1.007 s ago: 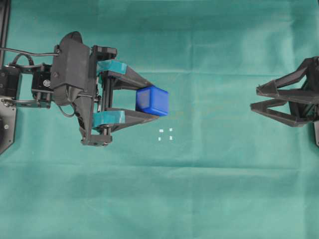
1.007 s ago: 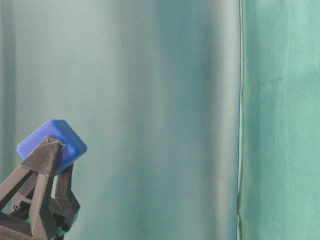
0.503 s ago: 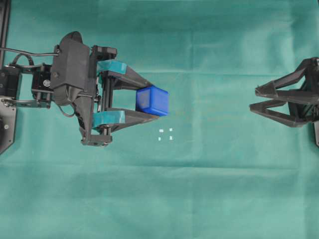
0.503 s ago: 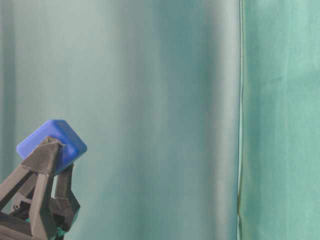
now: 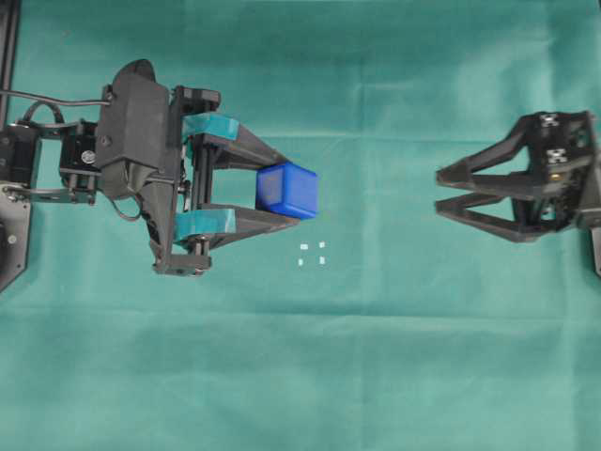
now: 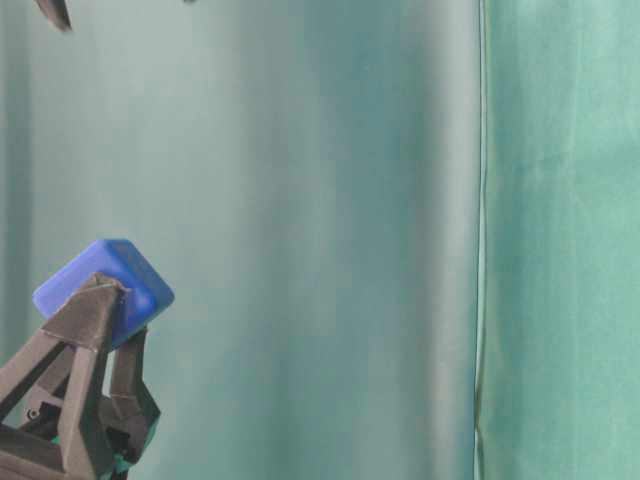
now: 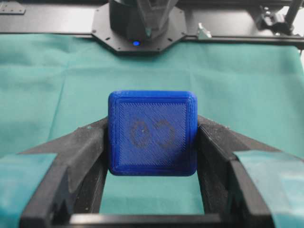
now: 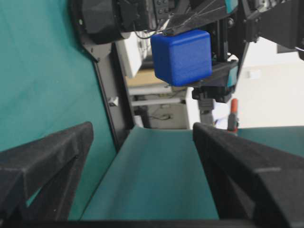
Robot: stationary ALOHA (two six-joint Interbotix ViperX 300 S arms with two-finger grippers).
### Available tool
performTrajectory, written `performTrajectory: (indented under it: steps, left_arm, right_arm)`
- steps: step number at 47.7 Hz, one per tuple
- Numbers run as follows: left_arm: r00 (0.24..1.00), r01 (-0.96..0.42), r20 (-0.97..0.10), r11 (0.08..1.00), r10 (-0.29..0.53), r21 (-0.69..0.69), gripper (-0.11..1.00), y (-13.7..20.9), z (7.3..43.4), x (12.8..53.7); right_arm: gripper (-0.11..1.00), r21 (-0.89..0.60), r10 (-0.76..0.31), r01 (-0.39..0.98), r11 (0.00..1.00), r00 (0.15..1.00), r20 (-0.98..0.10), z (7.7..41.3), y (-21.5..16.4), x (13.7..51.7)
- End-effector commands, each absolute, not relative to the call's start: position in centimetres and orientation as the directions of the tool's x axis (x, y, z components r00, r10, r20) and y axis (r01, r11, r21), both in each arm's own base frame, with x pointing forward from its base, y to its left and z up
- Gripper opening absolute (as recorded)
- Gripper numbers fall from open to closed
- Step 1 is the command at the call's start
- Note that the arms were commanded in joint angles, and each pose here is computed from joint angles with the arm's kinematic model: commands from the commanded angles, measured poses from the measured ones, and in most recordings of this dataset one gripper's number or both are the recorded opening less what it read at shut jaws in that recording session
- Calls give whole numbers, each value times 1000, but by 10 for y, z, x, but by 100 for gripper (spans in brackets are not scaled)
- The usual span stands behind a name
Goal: Handover the blue block to the right arm after grasping it with the left arm, then place it in the designated position.
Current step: 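Move the open right gripper toward the cube held by the left gripper, then close the right gripper on the cube and open the left gripper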
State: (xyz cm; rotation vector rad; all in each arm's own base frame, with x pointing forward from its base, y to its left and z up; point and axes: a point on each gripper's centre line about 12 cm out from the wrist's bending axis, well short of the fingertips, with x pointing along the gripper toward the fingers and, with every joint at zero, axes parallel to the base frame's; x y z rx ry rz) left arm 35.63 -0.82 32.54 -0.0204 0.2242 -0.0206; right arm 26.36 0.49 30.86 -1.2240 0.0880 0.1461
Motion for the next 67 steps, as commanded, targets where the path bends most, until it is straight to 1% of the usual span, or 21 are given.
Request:
performTrajectory:
  steps: [1,10,20,33,38,49,67]
  left_arm:
    - [983,16,-182,1000,-20,-23,47,-7,339,354]
    - [984,16,-179,1000,-20,-23,46,-7,340,353]
    - [983,16,-180,1000,-20,-23,46,-7,339,352]
    - [984,16,-179,1000,-20,-23,46,-7,340,351]
    - [983,16,-180,1000,-20,-23,47,-7,339,351]
    - [983,16,-185,1000,-20,-21,46,-7,338,351]
    - [983,18,-183,1000,-21,-21,46,-8,339,351]
  right_arm:
    - [93,-930,70,-130,343,991,-112,324,6,273]
    - [93,-929,73,-140,344,990,-122,331,6,296]
    - [93,-924,73,-168,344,986,-152,331,5,334]
    - [93,-924,97,-170,342,985,-145,334,6,387]
    - [93,-926,97,-169,339,985,-144,335,6,400]
    - [93,-927,97,-164,337,985,-140,337,6,414]
    - [92,-927,94,-165,337,985,-141,337,6,414]
